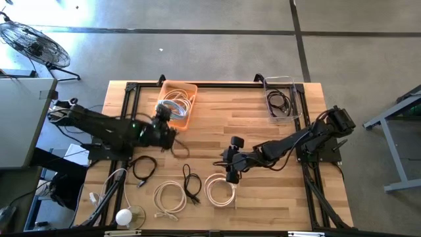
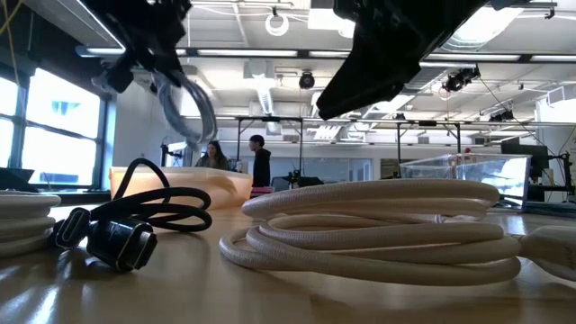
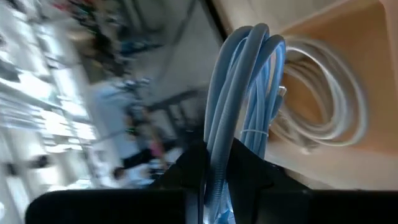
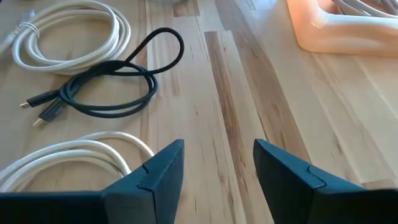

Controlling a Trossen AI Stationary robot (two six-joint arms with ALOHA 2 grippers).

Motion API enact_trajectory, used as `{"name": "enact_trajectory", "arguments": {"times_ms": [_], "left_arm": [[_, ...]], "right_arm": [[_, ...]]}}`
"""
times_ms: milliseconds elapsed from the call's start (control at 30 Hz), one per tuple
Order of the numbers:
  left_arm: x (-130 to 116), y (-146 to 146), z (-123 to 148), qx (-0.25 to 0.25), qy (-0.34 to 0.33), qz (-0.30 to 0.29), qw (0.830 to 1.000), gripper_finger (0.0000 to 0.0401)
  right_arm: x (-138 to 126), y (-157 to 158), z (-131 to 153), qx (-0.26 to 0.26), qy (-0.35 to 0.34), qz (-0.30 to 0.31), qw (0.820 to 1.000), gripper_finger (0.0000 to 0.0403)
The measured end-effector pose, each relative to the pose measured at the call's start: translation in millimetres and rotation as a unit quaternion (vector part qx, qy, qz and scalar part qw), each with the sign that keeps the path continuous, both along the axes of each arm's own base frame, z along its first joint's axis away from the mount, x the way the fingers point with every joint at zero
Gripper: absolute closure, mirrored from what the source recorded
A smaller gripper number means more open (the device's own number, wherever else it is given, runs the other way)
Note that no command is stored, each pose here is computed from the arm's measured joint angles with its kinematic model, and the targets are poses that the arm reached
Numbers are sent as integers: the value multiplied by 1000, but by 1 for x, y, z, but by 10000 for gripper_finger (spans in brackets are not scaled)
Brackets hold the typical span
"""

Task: Pick & Place USB Port
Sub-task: Put the light blue hdmi cable into the orange bin

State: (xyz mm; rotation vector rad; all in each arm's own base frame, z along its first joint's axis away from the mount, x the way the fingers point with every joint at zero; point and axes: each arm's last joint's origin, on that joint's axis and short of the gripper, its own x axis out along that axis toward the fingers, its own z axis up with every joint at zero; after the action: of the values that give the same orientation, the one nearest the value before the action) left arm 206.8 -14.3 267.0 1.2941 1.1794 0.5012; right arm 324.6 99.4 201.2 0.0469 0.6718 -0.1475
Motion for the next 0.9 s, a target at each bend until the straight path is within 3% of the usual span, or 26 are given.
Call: {"name": "enact_trajectory", "arguments": {"times_ms": [100,400,567,633,900], "left_arm": [[0,17,0,-35,-7,31,999,365],[3,64,4,-50,-71,133,987,365],[1,87,-3,-176,-81,123,973,363],[-2,94,-4,-189,-85,137,969,339],[-4,101,-3,-187,-105,163,963,169]], "right_arm": [[0,0,0,-1,2,0,1000,218],[0,0,0,-2,2,-1,1000,218],[0,0,0,0,2,-1,1000,218],[0,0,0,1,2,1,1000,218],[-6,0,-11,-2,6,1,1000,218]]}}
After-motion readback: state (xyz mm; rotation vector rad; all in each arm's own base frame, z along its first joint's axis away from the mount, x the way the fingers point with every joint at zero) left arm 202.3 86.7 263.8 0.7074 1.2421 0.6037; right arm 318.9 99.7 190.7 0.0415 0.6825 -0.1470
